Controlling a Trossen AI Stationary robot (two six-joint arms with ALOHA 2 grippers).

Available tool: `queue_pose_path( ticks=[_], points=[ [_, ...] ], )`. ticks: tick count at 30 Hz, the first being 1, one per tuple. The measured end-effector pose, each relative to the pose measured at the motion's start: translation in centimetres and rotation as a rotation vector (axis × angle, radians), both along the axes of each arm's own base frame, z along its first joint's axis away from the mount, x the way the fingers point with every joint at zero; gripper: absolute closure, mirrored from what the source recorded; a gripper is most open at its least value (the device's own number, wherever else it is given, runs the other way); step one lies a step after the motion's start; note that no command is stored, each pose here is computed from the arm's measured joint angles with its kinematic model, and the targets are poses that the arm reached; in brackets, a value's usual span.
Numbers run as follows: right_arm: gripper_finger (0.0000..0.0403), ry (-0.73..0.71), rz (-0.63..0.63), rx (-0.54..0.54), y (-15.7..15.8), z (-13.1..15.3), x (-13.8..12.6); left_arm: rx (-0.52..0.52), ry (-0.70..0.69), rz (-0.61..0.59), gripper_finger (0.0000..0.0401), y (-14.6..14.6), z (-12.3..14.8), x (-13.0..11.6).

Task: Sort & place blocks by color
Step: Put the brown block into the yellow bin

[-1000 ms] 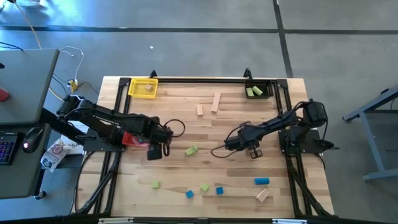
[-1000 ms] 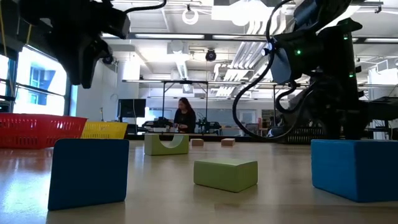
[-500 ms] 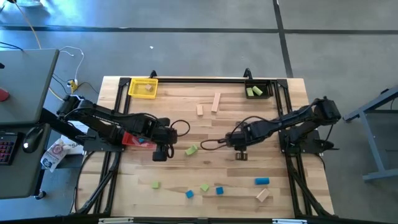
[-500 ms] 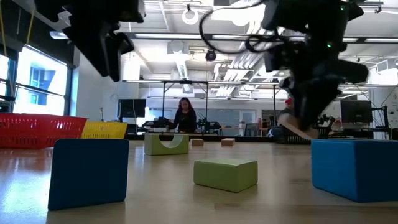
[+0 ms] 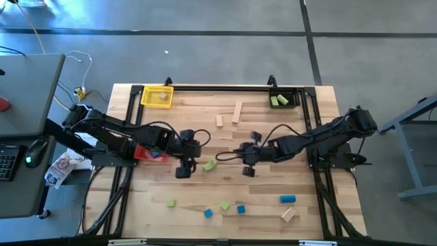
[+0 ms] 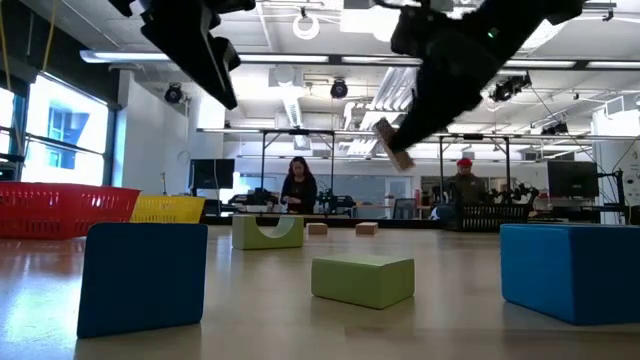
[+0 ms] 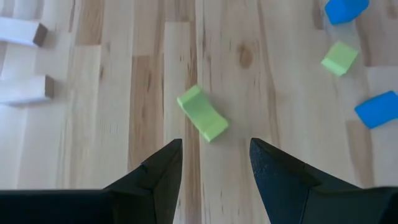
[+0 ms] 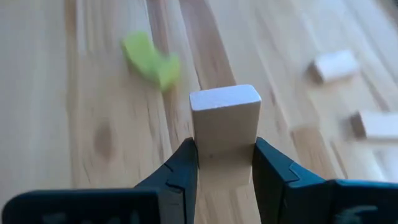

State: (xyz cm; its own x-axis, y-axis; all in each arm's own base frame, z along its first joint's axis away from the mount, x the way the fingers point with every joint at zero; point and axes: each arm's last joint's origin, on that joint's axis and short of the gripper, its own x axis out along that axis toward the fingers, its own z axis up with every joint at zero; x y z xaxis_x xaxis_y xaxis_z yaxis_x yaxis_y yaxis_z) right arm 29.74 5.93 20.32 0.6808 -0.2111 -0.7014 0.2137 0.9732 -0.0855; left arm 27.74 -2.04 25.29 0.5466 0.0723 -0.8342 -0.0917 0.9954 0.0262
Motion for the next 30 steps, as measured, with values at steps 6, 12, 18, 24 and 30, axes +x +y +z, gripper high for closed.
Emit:
queue_pose_path(
  ticks=[6,12,18,24,30],
  points=[
    [0.0315,-0.153,-0.004,0.006,0.2,1.1,1.0,0.001,-0.036,-0.013,0.0228,0.0,0.2,0.3],
    [0.0315,-0.258,0.003,0.026,0.4,1.9,1.6,-0.007,-0.093,-0.007,0.0225,-0.1,0.5,0.7],
    [0.0315,-0.359,0.037,0.045,0.5,2.8,2.1,-0.010,-0.198,0.011,0.0190,-0.1,1.2,1.5],
    [0.0315,-0.429,0.061,0.039,0.6,3.5,2.4,0.022,-0.343,0.041,0.0147,0.2,2.2,2.4],
    [0.0315,-0.451,0.068,0.041,0.7,3.7,2.5,0.026,-0.421,0.069,0.0138,0.7,2.8,2.9]
  ],
)
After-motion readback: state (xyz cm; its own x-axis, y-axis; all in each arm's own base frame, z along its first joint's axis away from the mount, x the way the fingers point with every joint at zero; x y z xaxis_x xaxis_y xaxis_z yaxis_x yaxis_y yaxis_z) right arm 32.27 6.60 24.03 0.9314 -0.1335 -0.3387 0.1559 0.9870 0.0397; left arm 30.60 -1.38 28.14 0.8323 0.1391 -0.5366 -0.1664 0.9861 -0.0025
